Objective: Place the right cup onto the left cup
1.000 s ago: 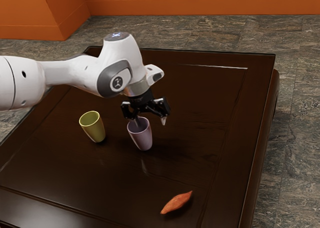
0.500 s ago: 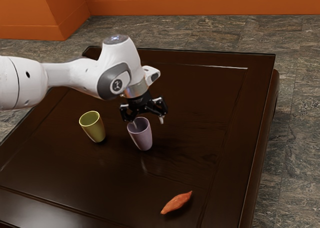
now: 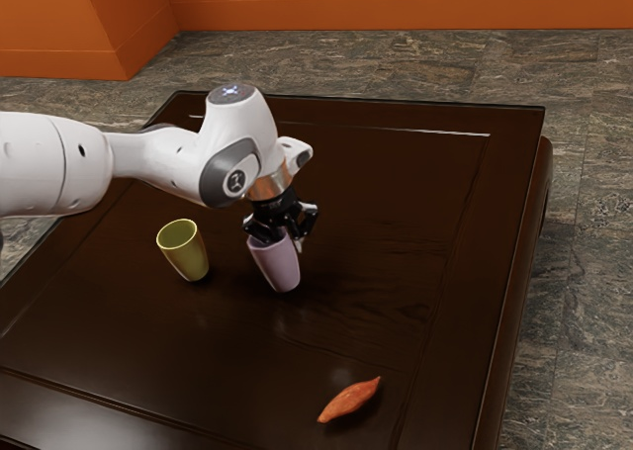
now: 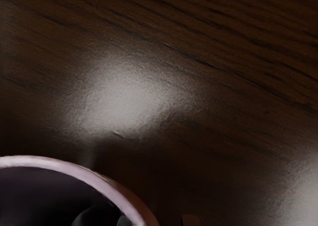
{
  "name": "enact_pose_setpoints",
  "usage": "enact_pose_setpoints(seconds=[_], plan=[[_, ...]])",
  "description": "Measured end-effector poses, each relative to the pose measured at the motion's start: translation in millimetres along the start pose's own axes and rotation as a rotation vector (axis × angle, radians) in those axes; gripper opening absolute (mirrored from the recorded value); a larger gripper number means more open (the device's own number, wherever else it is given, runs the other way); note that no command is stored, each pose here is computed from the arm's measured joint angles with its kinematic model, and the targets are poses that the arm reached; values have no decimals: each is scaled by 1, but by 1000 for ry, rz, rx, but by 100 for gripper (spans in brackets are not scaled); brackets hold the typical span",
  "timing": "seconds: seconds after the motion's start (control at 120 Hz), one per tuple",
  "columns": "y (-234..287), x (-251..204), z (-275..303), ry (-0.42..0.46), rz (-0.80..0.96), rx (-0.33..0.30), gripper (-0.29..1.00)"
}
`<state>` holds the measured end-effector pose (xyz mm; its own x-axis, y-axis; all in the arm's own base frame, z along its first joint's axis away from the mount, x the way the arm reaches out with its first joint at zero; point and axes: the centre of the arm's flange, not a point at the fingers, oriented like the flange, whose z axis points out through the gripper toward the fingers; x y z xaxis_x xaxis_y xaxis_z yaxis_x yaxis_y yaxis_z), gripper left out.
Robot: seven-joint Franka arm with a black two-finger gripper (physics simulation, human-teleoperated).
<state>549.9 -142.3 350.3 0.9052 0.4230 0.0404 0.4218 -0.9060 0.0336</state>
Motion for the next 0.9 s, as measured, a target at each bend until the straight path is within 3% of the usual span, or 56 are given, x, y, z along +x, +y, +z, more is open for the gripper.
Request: enact_pose_setpoints(seconds=[0.283,0.492,0.583,0.75,0.9], plan=[[-6,4,-9,9,-17,-5,-4],[-29,8,-81,74,-20,-17,-5],[-61,16,-114,104,-43,16,-5],[-172,66,-129,111,-214,120,-5],[-178,66,-128,98,-207,159,-6]])
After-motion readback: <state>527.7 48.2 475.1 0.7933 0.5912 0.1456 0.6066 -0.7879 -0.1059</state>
